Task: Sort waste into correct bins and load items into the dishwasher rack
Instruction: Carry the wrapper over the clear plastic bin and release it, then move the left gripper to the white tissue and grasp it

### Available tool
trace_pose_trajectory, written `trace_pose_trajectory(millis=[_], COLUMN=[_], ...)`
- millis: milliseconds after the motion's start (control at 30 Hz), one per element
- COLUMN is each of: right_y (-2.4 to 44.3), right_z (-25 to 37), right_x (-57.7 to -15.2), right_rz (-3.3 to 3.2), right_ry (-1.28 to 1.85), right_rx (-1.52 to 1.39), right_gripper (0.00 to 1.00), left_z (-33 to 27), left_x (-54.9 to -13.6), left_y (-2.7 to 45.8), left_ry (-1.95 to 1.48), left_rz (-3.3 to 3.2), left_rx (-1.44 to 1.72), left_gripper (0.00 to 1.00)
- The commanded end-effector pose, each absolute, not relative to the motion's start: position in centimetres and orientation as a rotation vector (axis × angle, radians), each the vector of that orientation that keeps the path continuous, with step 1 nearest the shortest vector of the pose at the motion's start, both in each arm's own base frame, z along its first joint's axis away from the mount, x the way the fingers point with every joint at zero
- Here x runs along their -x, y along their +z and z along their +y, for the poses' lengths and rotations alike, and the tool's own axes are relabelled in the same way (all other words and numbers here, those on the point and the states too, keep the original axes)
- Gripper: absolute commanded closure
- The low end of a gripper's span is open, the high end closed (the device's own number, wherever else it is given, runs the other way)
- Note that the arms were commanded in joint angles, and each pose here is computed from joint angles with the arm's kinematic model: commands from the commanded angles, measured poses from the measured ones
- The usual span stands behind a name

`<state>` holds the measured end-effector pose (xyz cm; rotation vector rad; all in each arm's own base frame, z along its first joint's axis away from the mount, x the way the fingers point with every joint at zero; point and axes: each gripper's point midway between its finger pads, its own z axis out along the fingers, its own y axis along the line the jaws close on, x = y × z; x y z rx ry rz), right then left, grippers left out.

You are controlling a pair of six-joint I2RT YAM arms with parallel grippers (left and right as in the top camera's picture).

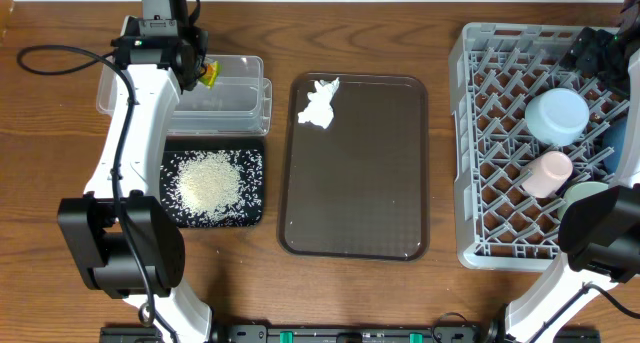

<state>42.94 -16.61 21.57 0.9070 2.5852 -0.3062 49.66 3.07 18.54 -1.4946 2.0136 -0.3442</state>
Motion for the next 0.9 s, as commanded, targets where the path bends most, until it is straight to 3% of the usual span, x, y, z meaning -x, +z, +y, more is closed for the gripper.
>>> trace_pose_trajectory(millis=[0,67,200,433,667,767,867], right_y=[21.4,21.4,21.4,21.4,21.4,21.4,21.4], right_z=[-17.0,-17.0,-17.0,-17.0,-17.0,-17.0,-17.0], right_x=[-42.9,-42.9,-42.9,-42.9,-42.9,-42.9,-42.9], right_rz=[2.593,2.593,2.593,2.593,2.593,2.593,2.593], right_ry=[-0.317,-0.317,-0.317,-0.317,-0.317,-0.317,-0.317], right_rx=[-0.902,-0.902,-0.902,-0.902,-0.902,-0.902,-0.902], right_gripper=[0.01,0.01,0.01,0.01,0.01,0.01,0.01], left_z=[2.9,2.9,2.9,1.5,-8.2,-13.1,-16.5], left_x=[-49.7,-49.7,-49.7,-50.7,-53.1,-51.9,-50.3], left_y=[17.8,17.7,17.8,19.5,28.3,29.3,27.4], left_ry=[-0.371,-0.370,-0.370,-0.463,-0.928,-0.994,-0.844], left_rz=[1.984,1.985,1.984,2.042,2.097,2.125,2.198], left_rx=[1.576,1.575,1.575,1.410,0.602,0.288,0.046], left_gripper=[0.74,0.46,0.31,0.30,0.25,0.21,0.17])
